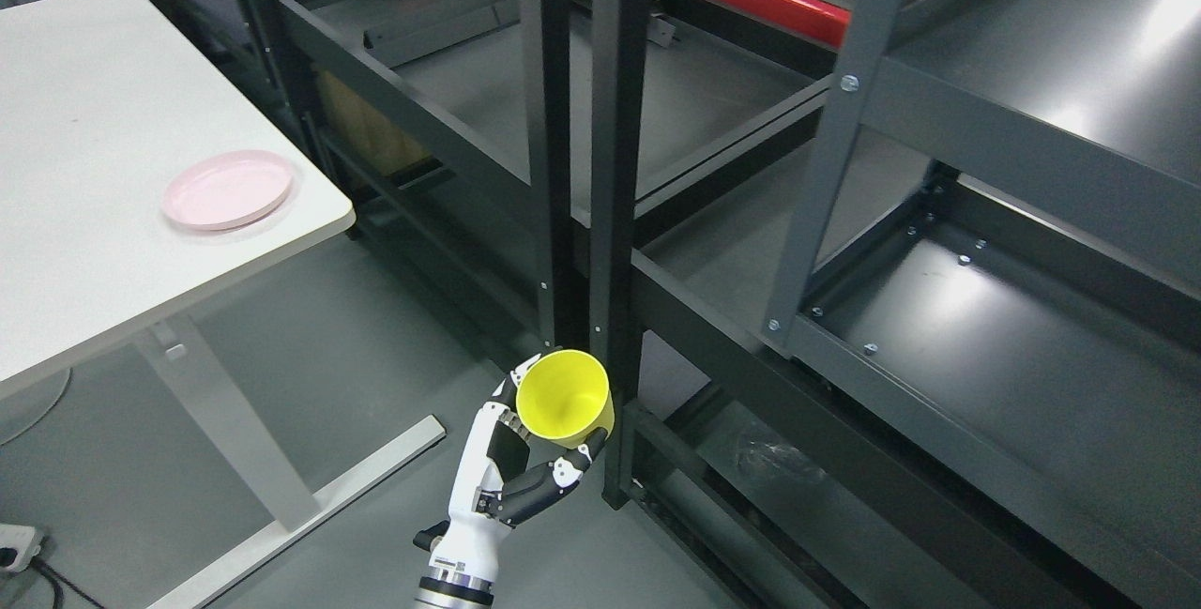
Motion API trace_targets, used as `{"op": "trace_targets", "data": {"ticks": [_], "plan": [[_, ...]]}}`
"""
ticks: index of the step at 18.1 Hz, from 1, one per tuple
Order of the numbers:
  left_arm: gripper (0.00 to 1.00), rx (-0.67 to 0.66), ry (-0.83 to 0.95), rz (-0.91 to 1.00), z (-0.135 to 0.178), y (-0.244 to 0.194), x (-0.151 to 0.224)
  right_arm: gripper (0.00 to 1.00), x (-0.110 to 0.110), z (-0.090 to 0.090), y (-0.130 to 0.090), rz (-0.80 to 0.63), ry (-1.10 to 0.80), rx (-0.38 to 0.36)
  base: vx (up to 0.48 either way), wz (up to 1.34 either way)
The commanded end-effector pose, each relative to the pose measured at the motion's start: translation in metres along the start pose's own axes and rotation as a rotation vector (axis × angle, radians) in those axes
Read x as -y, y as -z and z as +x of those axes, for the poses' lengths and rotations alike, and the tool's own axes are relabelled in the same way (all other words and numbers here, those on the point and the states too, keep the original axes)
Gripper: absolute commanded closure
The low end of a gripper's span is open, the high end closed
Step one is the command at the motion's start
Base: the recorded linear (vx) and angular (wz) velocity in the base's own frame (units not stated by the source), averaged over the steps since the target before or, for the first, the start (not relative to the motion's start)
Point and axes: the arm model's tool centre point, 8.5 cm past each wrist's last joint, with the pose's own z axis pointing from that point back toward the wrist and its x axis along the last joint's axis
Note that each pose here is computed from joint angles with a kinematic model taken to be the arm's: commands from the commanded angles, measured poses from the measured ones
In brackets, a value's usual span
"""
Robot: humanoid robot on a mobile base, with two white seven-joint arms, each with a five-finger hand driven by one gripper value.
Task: Place yellow IKEA cup on middle right shelf
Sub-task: 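Turn toward the shelving while holding the cup in the left hand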
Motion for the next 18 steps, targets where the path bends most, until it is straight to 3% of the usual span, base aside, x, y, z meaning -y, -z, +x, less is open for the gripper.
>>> {"op": "trace_targets", "data": {"ticks": [1,18], "plan": [[0.96,-0.004,-0.021,-0.084,-0.002,-0.004,0.026,0.01,0.028,-0.007,-0.003,-0.228,0.005,-0.010,-0.102,-0.45],[0.96,0.096,-0.070,-0.171,0.019,-0.001,0.058,0.00,0.028,-0.007,-0.003,-0.228,0.005,-0.010,-0.078,-0.44]]}}
